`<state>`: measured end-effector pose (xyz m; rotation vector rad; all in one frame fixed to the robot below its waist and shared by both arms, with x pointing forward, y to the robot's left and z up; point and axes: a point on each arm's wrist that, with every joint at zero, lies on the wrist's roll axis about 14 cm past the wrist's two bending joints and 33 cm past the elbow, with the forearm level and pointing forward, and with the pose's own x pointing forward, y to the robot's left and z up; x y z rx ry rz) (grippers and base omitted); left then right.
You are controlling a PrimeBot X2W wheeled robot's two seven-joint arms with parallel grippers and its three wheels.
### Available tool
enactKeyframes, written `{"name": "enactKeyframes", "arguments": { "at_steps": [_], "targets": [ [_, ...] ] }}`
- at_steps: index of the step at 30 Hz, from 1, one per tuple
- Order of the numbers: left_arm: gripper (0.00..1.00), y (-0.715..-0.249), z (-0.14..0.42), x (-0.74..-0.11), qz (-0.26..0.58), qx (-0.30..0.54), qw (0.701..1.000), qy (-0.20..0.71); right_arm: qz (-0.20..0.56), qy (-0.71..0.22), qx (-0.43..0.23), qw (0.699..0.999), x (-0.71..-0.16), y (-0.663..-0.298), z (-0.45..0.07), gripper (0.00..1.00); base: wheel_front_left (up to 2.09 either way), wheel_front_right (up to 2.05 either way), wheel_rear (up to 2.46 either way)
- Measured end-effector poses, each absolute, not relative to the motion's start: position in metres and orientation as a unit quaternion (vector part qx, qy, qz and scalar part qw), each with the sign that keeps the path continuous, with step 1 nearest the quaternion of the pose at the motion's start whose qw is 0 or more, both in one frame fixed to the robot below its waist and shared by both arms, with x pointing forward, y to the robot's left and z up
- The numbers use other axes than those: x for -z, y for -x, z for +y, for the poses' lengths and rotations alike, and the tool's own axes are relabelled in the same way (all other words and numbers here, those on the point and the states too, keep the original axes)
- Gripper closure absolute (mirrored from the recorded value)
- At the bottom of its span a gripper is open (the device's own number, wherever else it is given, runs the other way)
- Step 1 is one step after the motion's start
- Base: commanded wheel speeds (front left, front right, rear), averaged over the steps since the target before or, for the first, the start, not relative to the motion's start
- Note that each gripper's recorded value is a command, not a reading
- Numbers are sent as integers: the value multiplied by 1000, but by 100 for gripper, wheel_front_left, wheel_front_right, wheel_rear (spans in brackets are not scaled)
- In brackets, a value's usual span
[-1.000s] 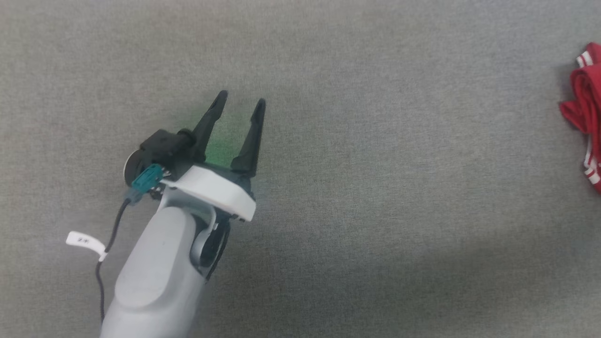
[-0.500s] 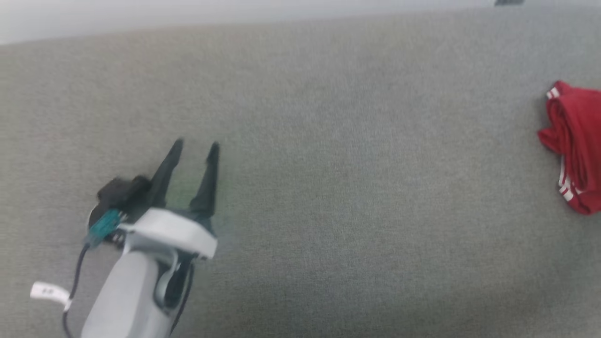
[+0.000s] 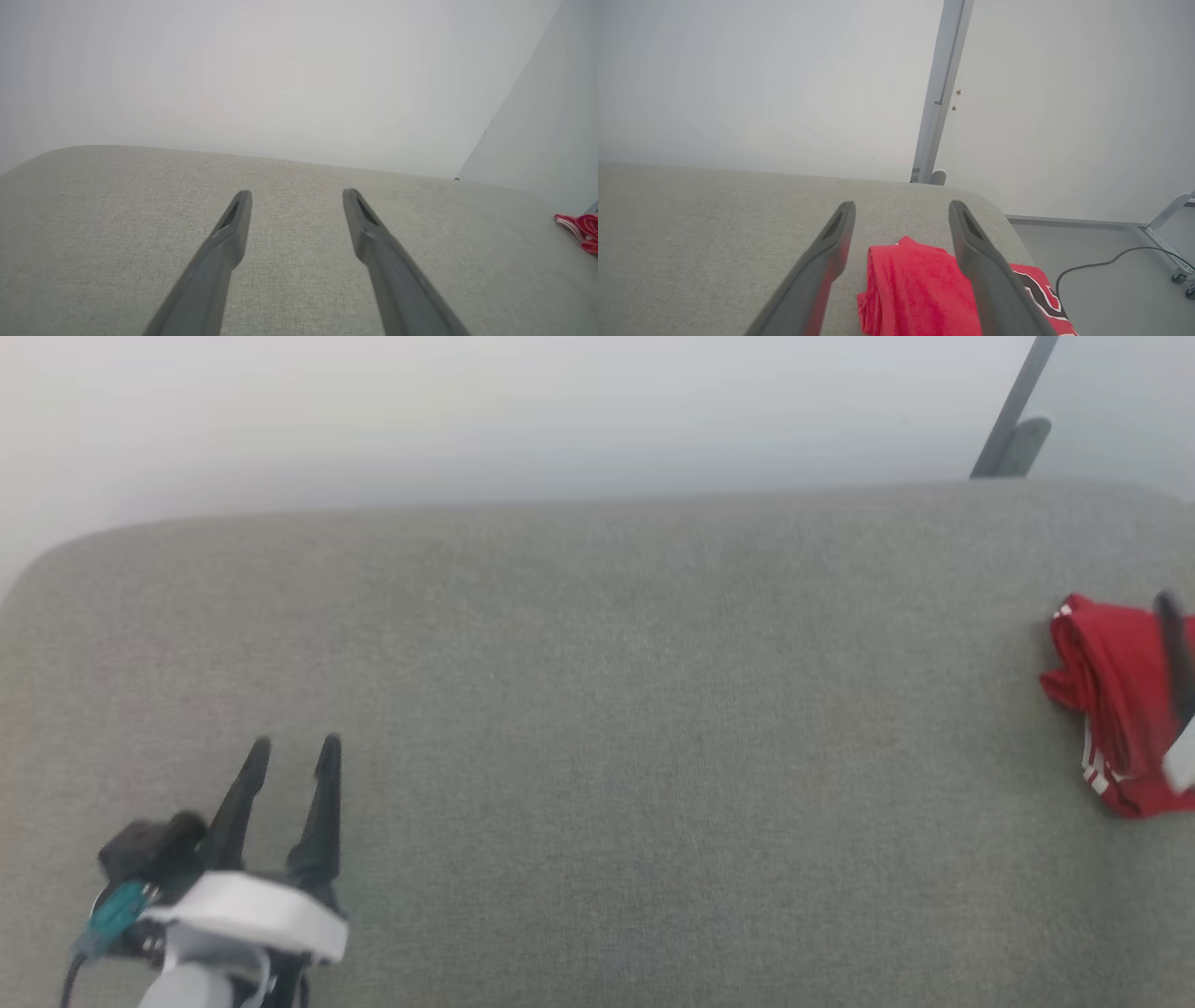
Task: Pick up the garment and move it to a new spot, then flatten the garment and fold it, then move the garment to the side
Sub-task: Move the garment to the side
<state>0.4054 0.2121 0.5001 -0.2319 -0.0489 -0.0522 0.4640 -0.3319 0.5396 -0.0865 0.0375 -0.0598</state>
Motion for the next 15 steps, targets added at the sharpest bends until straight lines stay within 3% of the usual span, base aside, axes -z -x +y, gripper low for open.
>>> {"name": "enactKeyframes", "arguments": {
  "at_steps": [15],
  "targets": [
    [0,-348,253,-509,-44,-25,994,96,-32,23,19,999,-531,-410,-286,0,0,0,0]
  ]
}}
